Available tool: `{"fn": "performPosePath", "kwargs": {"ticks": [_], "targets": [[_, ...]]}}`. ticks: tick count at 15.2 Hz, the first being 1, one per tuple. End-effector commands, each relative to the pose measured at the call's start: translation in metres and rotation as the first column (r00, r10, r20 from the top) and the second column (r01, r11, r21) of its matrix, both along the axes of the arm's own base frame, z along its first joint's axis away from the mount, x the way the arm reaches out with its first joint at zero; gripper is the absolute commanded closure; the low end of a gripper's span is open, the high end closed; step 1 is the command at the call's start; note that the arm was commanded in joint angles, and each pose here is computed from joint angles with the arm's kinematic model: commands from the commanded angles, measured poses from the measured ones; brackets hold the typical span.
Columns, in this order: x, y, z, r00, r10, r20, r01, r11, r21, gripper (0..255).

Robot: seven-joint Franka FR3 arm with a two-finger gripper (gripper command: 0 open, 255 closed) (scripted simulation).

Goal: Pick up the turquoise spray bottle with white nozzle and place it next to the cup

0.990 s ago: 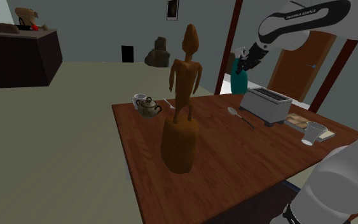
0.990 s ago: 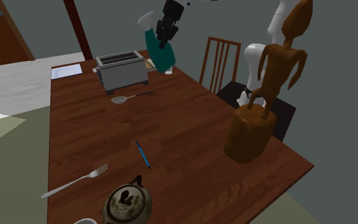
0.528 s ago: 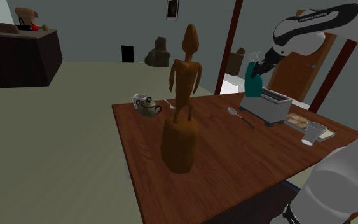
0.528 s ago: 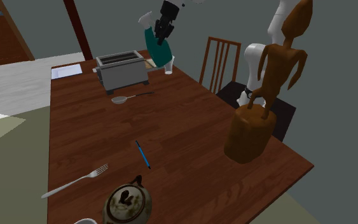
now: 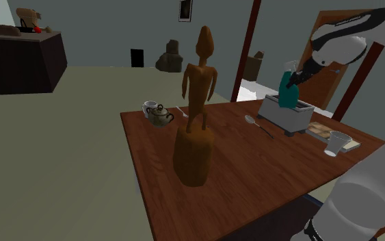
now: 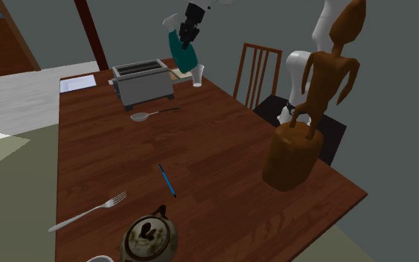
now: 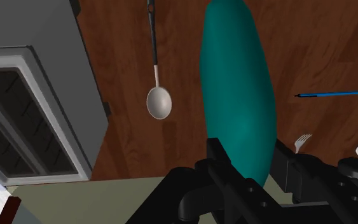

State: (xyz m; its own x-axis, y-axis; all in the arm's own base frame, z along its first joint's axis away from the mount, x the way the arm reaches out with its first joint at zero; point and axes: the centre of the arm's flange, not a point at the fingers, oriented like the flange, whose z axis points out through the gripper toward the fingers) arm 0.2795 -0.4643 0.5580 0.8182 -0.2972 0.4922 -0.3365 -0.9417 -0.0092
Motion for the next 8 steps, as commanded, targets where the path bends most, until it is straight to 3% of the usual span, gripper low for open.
{"fn": "performPosePath", "kwargs": {"ticks": [1,8], "targets": [[-0.019,-0.019,-0.004,1.0,0.002,0.001,-0.002,1.0,-0.001,255],[-0.078,-0.088,-0.017,1.0,0.002,0.001,-0.002,1.0,-0.001,255]]}}
